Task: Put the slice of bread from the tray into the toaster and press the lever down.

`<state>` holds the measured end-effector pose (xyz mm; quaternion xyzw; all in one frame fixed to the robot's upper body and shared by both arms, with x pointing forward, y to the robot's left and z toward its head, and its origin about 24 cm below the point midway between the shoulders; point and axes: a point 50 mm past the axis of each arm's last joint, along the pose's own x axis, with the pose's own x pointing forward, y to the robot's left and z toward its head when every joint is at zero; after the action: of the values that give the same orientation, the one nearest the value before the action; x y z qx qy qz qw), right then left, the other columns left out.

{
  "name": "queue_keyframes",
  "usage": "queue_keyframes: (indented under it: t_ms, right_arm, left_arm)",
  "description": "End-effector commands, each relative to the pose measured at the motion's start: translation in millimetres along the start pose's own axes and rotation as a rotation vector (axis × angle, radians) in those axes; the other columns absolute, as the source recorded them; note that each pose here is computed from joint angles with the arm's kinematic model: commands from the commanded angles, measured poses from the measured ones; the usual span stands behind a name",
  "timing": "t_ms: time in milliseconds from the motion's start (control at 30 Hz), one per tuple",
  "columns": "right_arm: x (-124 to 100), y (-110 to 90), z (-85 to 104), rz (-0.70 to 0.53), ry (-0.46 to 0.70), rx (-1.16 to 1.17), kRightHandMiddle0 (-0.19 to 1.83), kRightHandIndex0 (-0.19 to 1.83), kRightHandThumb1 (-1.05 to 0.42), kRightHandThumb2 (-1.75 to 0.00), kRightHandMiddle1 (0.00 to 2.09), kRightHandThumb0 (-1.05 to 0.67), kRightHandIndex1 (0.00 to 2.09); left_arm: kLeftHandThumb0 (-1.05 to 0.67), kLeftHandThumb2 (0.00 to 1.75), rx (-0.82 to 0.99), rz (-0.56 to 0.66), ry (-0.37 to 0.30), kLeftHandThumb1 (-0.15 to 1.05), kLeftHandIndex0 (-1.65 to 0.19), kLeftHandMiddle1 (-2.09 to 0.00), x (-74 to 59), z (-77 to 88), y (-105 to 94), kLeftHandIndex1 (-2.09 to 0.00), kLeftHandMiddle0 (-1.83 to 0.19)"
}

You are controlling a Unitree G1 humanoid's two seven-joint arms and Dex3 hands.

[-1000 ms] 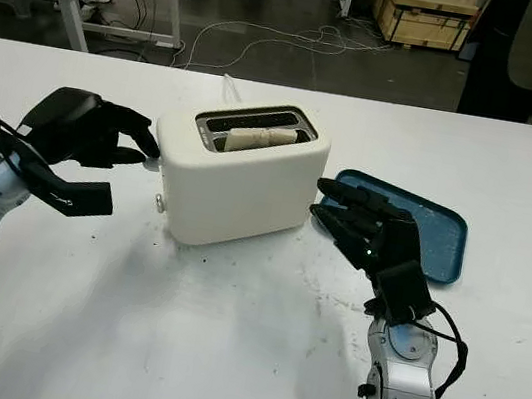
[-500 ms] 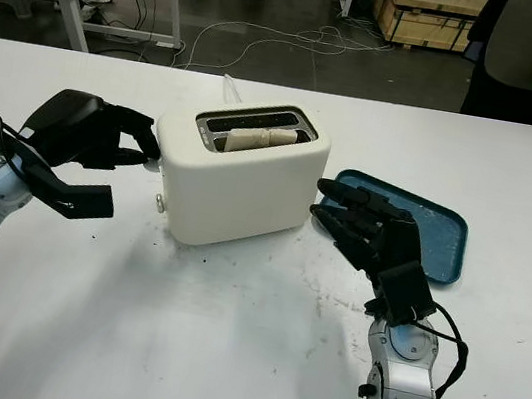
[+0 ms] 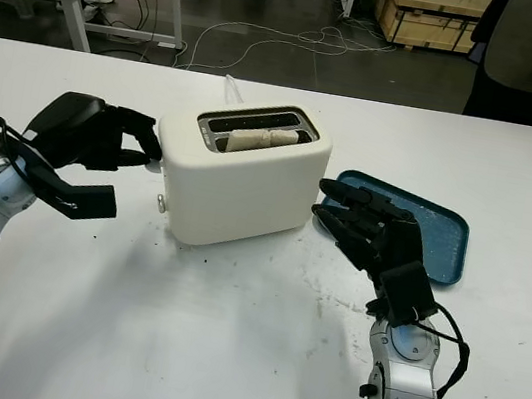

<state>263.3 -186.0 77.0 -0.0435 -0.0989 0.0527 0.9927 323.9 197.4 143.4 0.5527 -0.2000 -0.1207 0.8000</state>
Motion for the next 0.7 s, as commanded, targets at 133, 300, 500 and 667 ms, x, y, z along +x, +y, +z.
queue_keyframes:
  t_ms: [133, 300, 500, 667]
  right_arm:
    - [-0.6, -0.8, -0.6, -0.001, -0.011, -0.004, 1.09, 0.97, -0.83, 0.0, 0.0, -0.45, 0.33]
    - [-0.9, -1.9, -1.9, -0.004, -0.011, 0.001, 1.09, 0.97, -0.83, 0.0, 0.0, -0.46, 0.33]
    - [-1.5, -2.4, -1.9, -0.003, -0.013, -0.007, 1.1, 0.97, -0.84, 0.0, 0.0, -0.45, 0.33]
    - [-1.6, -2.4, -2.2, -0.005, -0.01, -0.003, 1.1, 0.97, -0.84, 0.0, 0.0, -0.45, 0.33]
  left_arm:
    - [-0.24, 0.01, -0.028, -0.03, -0.015, 0.82, -0.96, -1.56, 2.5, 3.6, -23.9, -0.7, -0.88]
    - [-0.23, 0.0, -0.042, -0.036, -0.003, 0.76, -1.04, -1.65, 0.7, 2.1, -37.7, -0.6, -0.88]
    - [-0.23, 0.0, -0.146, -0.093, 0.059, 0.75, -1.06, -1.41, -8.6, 6.9, -71.0, -0.54, -0.89]
    - [-0.24, 0.0, -0.237, -0.113, 0.102, 0.76, -1.08, -1.24, -18.0, 16.5, -97.2, -0.5, -0.9]
